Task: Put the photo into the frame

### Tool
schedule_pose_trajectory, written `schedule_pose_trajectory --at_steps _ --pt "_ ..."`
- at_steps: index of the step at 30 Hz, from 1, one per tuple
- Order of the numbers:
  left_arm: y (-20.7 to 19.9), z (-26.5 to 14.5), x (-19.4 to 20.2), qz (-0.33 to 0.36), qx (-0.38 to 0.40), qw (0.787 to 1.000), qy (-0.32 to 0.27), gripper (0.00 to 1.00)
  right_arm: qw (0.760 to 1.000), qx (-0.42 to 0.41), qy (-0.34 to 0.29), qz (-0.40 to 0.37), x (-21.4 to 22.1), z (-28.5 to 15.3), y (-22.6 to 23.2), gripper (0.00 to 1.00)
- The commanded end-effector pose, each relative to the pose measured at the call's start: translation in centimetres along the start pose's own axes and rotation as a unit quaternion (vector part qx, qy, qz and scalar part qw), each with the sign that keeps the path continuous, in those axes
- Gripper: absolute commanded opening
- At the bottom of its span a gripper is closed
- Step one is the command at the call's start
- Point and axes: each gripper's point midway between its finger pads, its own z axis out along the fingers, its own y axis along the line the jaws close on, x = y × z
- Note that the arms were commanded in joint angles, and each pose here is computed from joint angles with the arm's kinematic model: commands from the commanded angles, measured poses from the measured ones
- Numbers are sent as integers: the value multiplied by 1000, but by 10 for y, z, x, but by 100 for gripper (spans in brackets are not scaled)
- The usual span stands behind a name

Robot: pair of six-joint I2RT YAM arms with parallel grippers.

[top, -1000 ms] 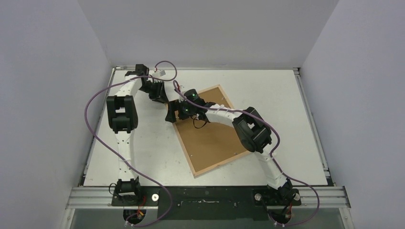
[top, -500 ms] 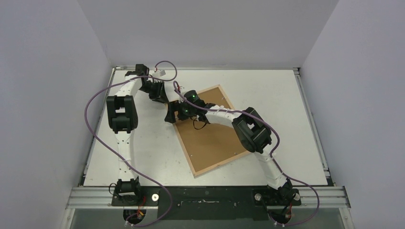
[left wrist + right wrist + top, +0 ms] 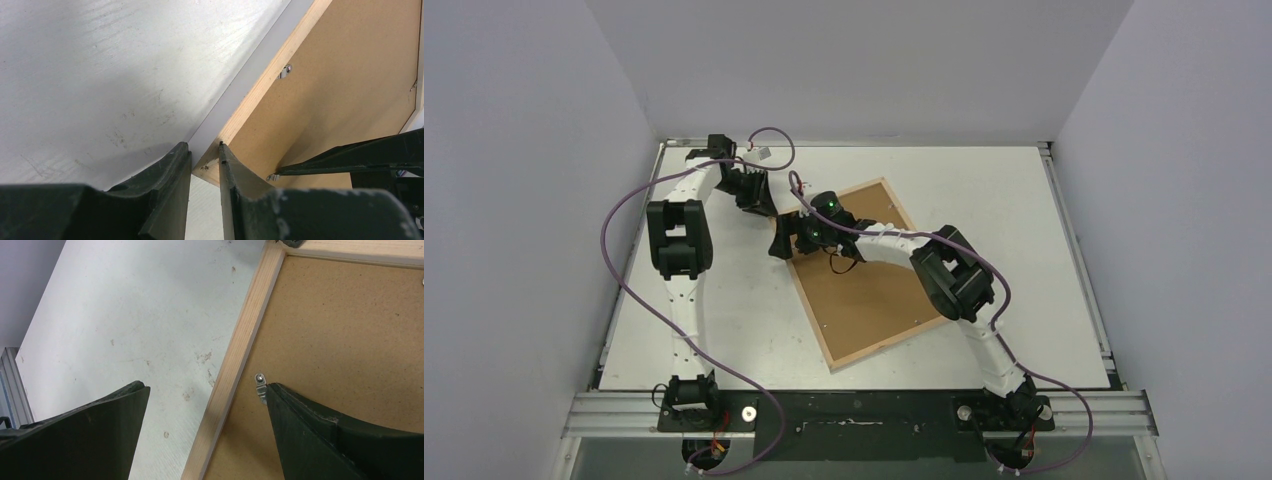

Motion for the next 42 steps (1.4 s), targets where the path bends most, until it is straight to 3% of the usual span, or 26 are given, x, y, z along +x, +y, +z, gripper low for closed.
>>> schedule_pose_trajectory --at_steps 1,21,30,42 --pt "-6 -4 9 5 -16 1000 16 23 999 -38 15 -9 -2 1 30 90" --pt "-6 -8 5 6 -18 1000 10 23 999 -50 18 10 2 0 37 90" --pt "-9 -12 2 8 -17 1000 8 23 1000 -4 -2 16 -9 -28 14 90" --pt "-10 -12 6 8 -14 1000 13 23 999 -14 -6 53 -1 -12 9 90"
